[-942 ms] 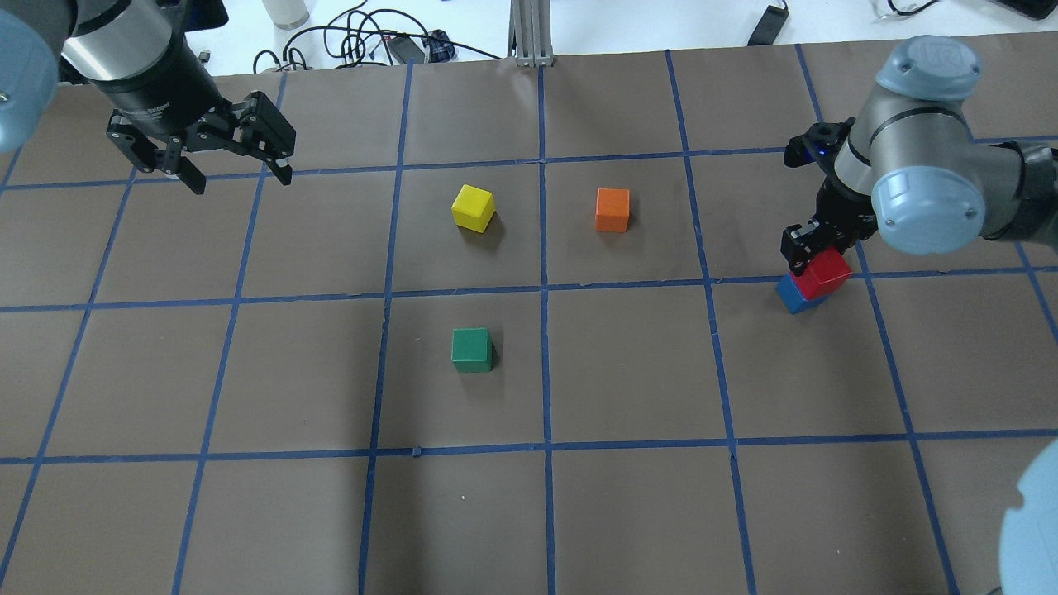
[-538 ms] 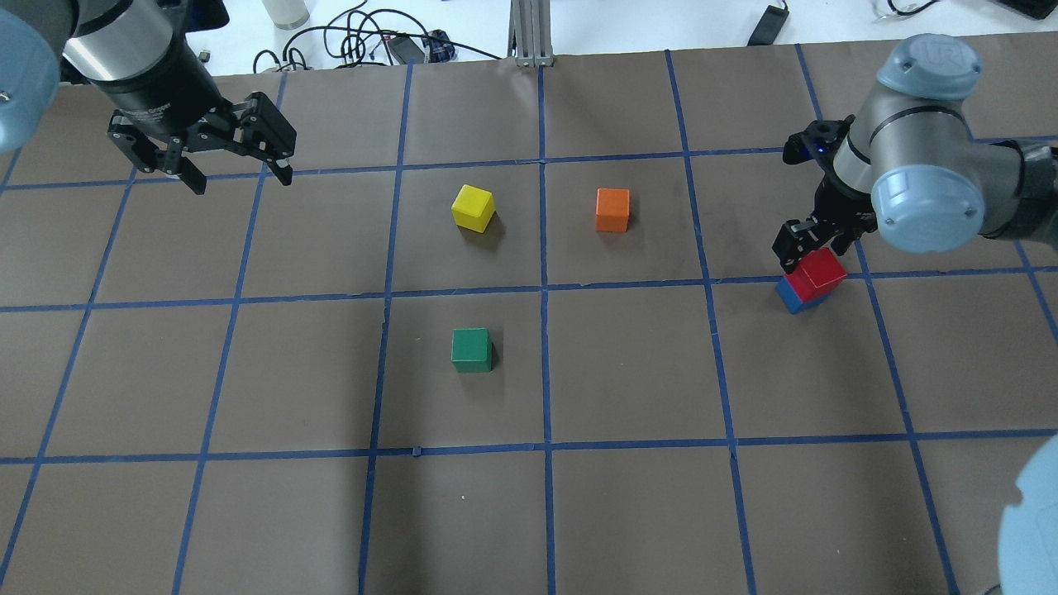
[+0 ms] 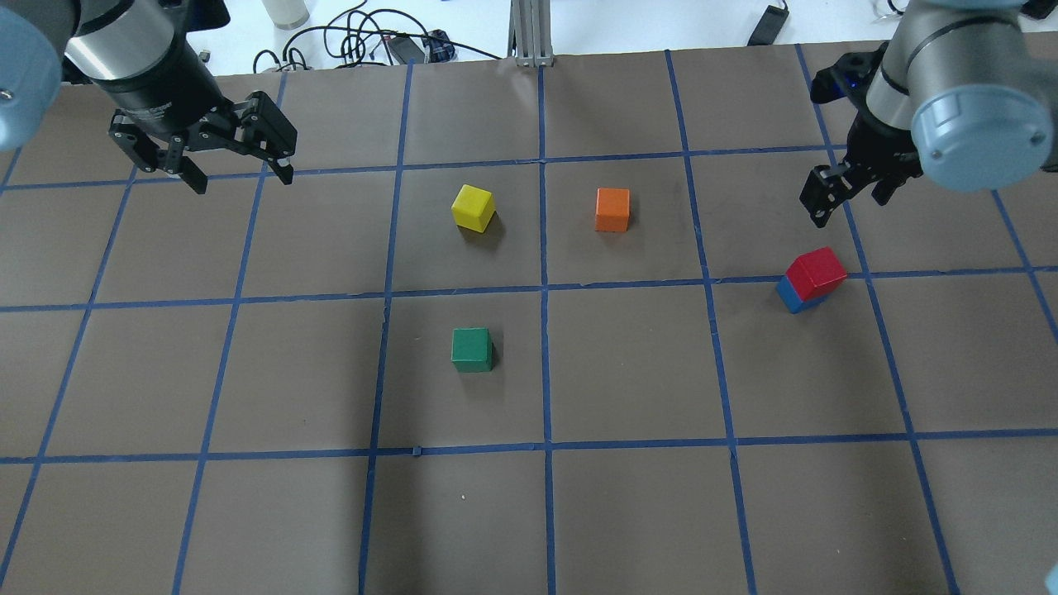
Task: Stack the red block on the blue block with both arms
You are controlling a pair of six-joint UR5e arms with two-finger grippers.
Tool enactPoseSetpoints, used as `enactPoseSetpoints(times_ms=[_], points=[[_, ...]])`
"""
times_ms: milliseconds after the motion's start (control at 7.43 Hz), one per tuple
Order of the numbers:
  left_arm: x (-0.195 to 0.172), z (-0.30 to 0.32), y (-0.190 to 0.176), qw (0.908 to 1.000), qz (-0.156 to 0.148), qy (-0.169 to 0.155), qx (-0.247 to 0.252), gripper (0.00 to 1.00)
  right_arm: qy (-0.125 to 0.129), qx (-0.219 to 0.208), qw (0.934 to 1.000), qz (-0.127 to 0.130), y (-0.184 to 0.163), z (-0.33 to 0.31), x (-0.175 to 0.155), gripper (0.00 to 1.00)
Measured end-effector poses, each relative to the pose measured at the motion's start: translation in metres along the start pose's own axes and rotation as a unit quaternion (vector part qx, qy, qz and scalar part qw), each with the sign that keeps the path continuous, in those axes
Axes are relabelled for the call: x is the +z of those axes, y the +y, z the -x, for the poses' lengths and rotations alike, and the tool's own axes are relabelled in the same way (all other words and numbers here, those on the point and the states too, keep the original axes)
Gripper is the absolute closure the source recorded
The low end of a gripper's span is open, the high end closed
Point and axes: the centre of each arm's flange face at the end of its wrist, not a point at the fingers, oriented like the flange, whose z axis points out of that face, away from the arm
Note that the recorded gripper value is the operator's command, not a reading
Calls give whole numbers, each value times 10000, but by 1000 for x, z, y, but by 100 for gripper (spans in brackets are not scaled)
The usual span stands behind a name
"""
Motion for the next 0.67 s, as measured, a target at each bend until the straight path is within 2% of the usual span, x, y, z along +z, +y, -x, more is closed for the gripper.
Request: enactPoseSetpoints(times_ms=[404,673], points=[[-2,-1,2,10000,-21,-1,-1,0,87,638,9975,-275,14,100,-97,9],[-7,-2,5,10000,-63,4,2,0,57,774,9963,-366,25,135,-116,9]])
